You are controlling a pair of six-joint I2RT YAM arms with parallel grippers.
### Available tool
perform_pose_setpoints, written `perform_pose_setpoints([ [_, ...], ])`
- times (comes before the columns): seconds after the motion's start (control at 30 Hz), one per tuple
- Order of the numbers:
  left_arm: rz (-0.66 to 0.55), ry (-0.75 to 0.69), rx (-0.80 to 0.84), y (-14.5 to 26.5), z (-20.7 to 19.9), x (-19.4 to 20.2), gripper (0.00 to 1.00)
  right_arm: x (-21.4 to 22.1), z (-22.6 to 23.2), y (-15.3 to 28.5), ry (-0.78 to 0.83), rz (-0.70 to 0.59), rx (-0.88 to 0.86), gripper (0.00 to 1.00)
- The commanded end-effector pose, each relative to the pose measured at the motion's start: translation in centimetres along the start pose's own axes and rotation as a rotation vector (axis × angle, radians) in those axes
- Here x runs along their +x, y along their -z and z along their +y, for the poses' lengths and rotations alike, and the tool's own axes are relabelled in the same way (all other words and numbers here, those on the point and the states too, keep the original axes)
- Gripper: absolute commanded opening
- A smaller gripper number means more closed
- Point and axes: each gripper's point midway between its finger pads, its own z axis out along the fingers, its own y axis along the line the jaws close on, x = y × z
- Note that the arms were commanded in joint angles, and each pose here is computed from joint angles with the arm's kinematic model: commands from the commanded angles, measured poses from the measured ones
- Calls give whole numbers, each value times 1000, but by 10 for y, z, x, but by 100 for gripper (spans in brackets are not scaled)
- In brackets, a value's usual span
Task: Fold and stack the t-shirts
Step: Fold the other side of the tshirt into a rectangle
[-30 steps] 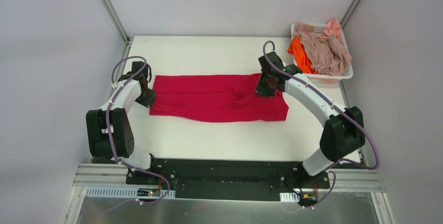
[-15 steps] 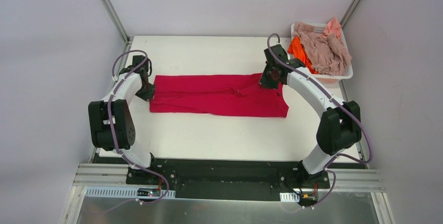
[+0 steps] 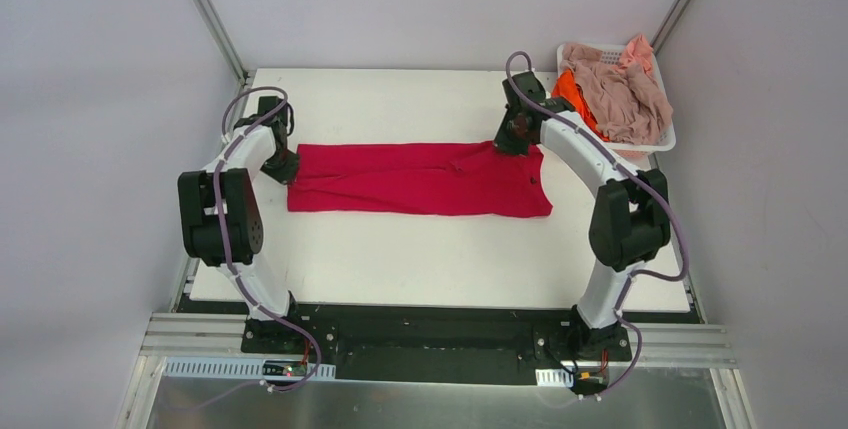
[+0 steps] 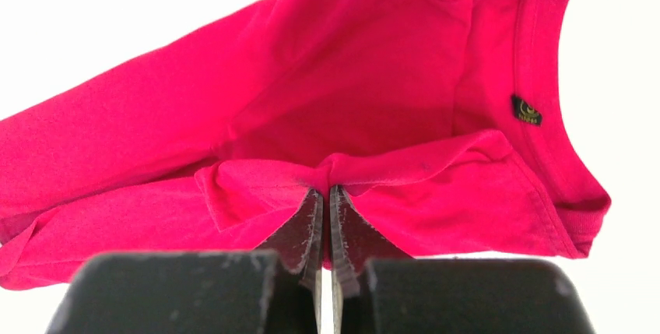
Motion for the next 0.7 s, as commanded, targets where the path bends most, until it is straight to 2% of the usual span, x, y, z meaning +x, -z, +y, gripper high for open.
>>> perform_pose_setpoints([
  [0.0,2,-37,-39,-8,1,-4,0,-22,5,-7,35,-31,8,0],
  [0.13,-3,-42,-74,-17,5,-3,0,-36,7,-19,53,-63,35,0],
  [0.43,-3,-58,-125,-27,9,-3,14,-51,3,-53,48,-58,87,0],
  [0.57,-4,-69,-125,-28,7,-4,35,-58,7,-66,31,-51,72,2],
  [0.6,-9,-74,-120,-26,6,-6,43,-62,8,-69,24,-58,70,5],
  [0.63,-17,-79,-114,-22,4,-10,54,-66,9,-71,15,-55,68,11],
  [0.67,-28,-79,-108,-17,3,-14,64,-71,9,-70,6,-55,64,24],
])
